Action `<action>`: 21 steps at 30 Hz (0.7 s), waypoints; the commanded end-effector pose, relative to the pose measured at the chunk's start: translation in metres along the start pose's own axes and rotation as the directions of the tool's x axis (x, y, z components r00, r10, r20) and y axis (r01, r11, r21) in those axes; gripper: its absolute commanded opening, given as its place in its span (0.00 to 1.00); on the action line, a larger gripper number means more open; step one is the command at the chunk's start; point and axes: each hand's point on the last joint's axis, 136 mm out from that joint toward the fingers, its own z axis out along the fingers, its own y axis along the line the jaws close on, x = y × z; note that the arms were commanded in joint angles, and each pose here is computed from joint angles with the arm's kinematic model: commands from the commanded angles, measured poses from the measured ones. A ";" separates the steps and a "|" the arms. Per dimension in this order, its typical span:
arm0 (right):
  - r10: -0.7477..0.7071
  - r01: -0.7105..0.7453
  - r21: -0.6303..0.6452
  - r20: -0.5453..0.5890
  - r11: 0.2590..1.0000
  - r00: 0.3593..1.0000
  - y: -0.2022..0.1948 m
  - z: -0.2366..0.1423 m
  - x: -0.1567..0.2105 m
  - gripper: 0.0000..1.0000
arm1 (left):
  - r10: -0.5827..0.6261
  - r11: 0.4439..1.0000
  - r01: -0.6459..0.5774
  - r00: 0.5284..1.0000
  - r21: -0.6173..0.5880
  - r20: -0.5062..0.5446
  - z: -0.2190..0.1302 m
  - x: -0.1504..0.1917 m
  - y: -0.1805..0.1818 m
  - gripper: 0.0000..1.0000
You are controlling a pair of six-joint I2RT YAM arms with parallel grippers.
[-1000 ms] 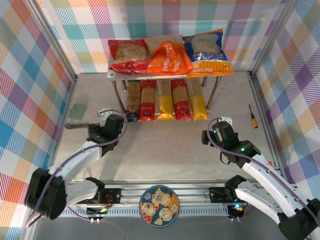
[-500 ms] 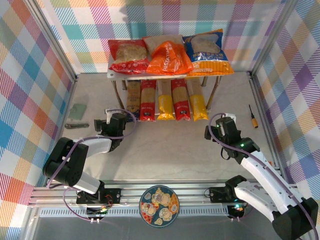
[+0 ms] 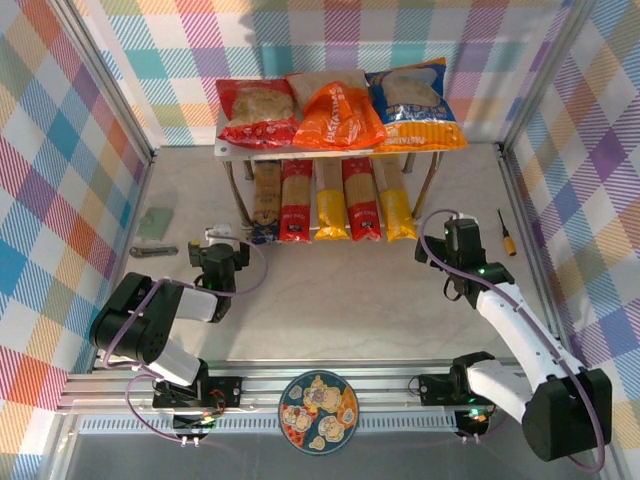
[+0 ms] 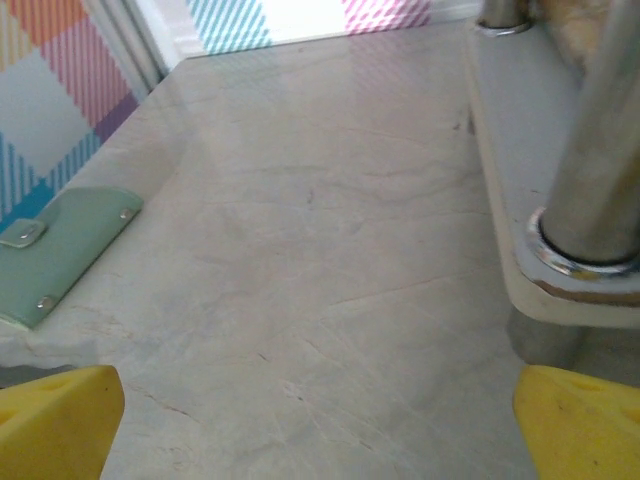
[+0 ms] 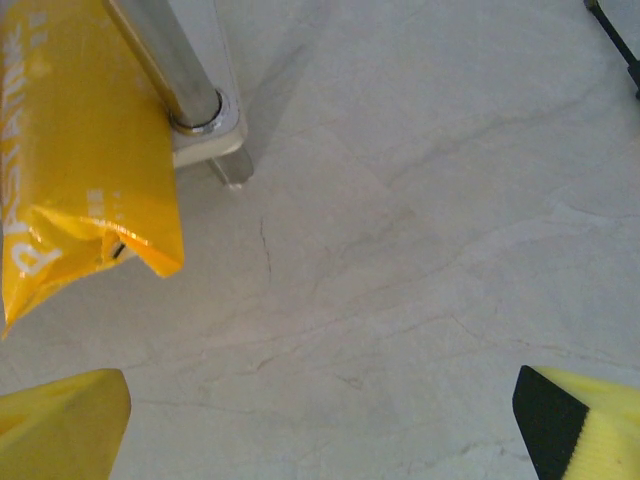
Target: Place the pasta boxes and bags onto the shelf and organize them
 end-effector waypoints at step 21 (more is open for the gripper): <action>-0.104 0.111 0.002 0.369 0.994 0.924 -0.012 0.064 -0.050 0.99 | -0.102 0.976 0.097 0.995 0.197 0.014 0.015 -0.009 -0.012 1.00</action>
